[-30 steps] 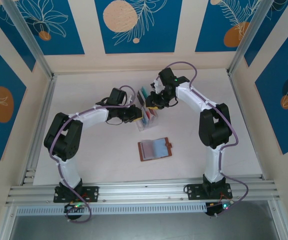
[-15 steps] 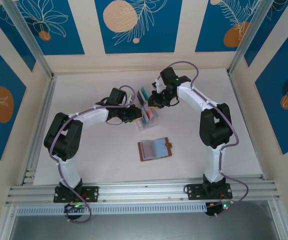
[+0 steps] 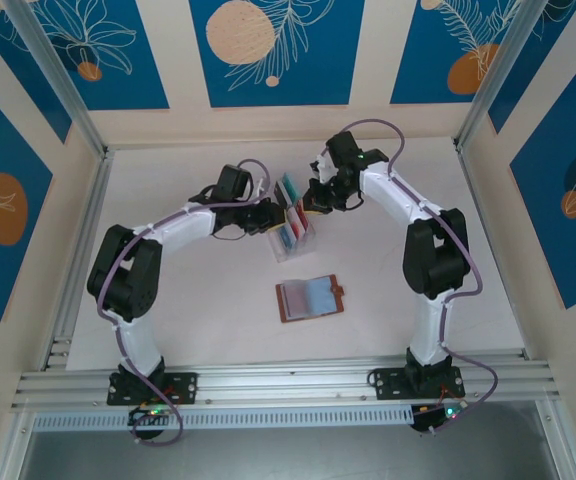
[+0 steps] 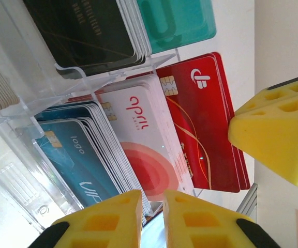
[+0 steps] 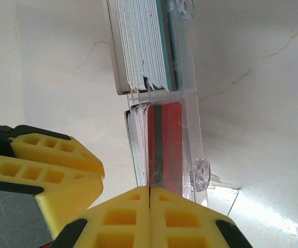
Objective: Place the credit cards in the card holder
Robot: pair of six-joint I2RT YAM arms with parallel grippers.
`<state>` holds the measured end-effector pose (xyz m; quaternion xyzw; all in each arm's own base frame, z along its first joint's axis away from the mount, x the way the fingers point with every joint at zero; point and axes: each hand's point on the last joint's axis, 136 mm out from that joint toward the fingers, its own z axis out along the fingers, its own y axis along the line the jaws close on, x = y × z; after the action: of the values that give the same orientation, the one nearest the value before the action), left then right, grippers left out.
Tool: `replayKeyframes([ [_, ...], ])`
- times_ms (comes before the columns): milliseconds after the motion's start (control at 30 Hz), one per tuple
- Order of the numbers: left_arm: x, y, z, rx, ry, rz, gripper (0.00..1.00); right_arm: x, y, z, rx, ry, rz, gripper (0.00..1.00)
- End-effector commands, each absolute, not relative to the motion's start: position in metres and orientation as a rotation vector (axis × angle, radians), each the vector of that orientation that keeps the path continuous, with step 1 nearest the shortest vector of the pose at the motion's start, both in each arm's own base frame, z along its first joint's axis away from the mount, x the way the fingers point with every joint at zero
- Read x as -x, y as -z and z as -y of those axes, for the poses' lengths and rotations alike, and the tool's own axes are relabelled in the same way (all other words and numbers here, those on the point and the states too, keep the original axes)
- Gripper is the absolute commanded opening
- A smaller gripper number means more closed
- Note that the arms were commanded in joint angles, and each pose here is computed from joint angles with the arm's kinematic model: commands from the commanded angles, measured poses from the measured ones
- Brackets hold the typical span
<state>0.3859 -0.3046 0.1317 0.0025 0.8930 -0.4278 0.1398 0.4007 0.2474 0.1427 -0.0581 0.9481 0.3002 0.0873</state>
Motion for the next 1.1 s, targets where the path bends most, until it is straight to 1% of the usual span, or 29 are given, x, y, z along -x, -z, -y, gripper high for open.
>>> replayKeyframes([
  [0, -0.392, -0.145, 0.307, -0.043, 1.253, -2.562, 0.18, -0.394, -0.159, -0.24, 0.169, -0.886, -2.813, 0.04],
  [200, -0.4, -0.155, 0.325, -0.086, 1.268, -2.548, 0.17, -0.396, -0.159, -0.232, 0.136, -0.855, -2.823, 0.0],
  [533, -0.41, -0.154, 0.352, -0.129, 1.303, -2.551, 0.17, -0.394, -0.158, -0.222, 0.093, -0.835, -2.831, 0.0],
  [833, -0.413, -0.144, 0.368, -0.157, 1.325, -2.572, 0.17, -0.392, -0.157, -0.218, 0.078, -0.84, -2.836, 0.0],
  [1067, -0.412, -0.126, 0.373, -0.139, 1.321, -2.614, 0.17, -0.392, -0.159, -0.218, 0.079, -0.865, -2.832, 0.0],
])
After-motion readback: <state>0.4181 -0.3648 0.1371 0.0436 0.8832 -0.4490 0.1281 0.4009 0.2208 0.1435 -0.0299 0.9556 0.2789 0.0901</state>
